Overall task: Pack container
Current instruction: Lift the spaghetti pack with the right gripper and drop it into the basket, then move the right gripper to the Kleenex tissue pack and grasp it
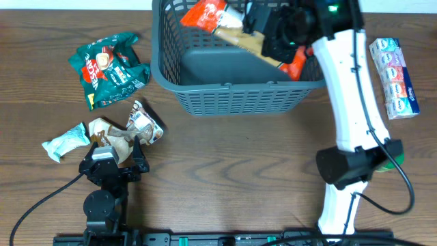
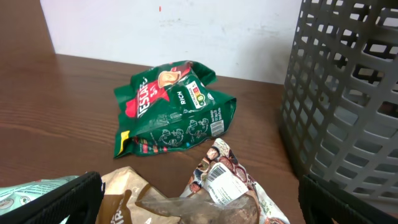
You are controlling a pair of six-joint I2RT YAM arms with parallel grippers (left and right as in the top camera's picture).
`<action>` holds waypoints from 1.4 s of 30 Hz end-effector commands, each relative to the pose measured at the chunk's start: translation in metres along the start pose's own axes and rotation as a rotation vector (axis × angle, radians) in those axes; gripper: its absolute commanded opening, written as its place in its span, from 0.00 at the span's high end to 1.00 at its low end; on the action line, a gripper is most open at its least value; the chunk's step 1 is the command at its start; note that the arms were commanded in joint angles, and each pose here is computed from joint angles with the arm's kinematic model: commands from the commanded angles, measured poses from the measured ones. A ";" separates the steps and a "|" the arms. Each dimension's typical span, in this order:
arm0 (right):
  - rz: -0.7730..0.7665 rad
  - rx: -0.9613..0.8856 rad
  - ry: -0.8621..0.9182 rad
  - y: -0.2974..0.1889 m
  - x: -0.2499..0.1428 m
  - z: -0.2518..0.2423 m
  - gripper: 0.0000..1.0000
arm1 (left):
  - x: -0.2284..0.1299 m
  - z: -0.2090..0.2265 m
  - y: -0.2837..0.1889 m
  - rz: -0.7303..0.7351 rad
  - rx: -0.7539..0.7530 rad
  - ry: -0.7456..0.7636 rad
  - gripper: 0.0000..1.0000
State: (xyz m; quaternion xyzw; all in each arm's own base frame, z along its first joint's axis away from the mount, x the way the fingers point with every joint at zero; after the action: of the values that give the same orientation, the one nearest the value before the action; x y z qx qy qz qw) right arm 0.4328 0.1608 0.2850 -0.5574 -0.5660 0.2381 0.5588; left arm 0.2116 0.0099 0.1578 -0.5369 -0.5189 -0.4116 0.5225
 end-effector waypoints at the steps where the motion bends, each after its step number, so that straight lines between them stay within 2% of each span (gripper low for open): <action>1: -0.038 0.066 -0.031 0.025 0.016 0.007 0.99 | -0.015 0.003 0.002 0.036 0.009 0.013 0.01; 7: 0.034 0.154 -0.004 0.079 0.004 0.011 0.99 | -0.015 0.003 0.002 0.036 0.009 0.013 0.01; 13: 0.058 0.178 0.030 0.099 -0.001 0.010 0.99 | -0.015 0.002 0.002 0.036 0.009 0.013 0.01; 14: 0.058 0.175 0.041 0.099 -0.001 0.010 0.80 | -0.015 0.003 0.002 0.036 0.009 0.013 0.01; 15: 0.057 0.174 0.050 0.099 -0.001 0.010 0.35 | -0.015 0.002 0.002 0.036 0.009 0.013 0.01; 16: 0.056 0.171 0.056 0.098 -0.001 0.009 0.20 | -0.015 0.002 0.002 0.036 0.009 0.013 0.01; 17: 0.053 0.166 0.068 0.098 0.000 0.008 0.16 | -0.015 0.002 0.002 0.036 0.009 0.013 0.01; 22: 0.003 0.089 0.158 0.076 0.012 -0.003 0.12 | -0.015 0.003 0.002 0.036 0.009 0.013 0.01; 23: -0.007 0.055 0.184 0.067 0.014 -0.007 0.06 | -0.015 0.003 0.002 0.036 0.009 0.013 0.01; 24: -0.011 0.007 0.225 0.056 0.015 -0.013 0.01 | -0.015 0.002 0.002 0.036 0.009 0.013 0.01; 30: -0.017 -0.384 0.534 -0.044 -0.002 -0.051 0.01 | -0.015 0.002 0.002 0.036 0.009 0.013 0.01; 32: -0.034 -0.567 0.703 -0.109 -0.030 -0.059 0.01 | -0.015 0.002 0.002 0.036 0.009 0.013 0.01; 36: -0.056 -0.714 0.937 -0.180 -0.089 -0.062 0.01 | -0.015 0.002 0.002 0.036 0.009 0.013 0.02; 40: -0.027 -0.776 1.099 -0.219 -0.157 -0.064 0.01 | -0.015 0.003 0.002 0.036 0.009 0.013 0.01; 42: 0.040 -0.774 1.135 -0.227 -0.192 -0.063 0.01 | -0.015 0.002 0.002 0.036 0.009 0.013 0.01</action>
State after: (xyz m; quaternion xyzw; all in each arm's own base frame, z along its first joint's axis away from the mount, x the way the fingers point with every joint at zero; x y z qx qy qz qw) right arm 0.3682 -0.0507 0.4470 -0.7521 -0.2873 -0.2813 0.5222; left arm 0.2116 0.0099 0.1578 -0.5369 -0.5189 -0.4116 0.5225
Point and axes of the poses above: each gripper's point midway between its finger pads, its own y axis out along the fingers, its own z axis along the line the jaws close on, x = y × z, the point moved 3 cm from there along -y, back along the fingers, and after that the axes turned 1 degree about -y, right-handed, at the moved point
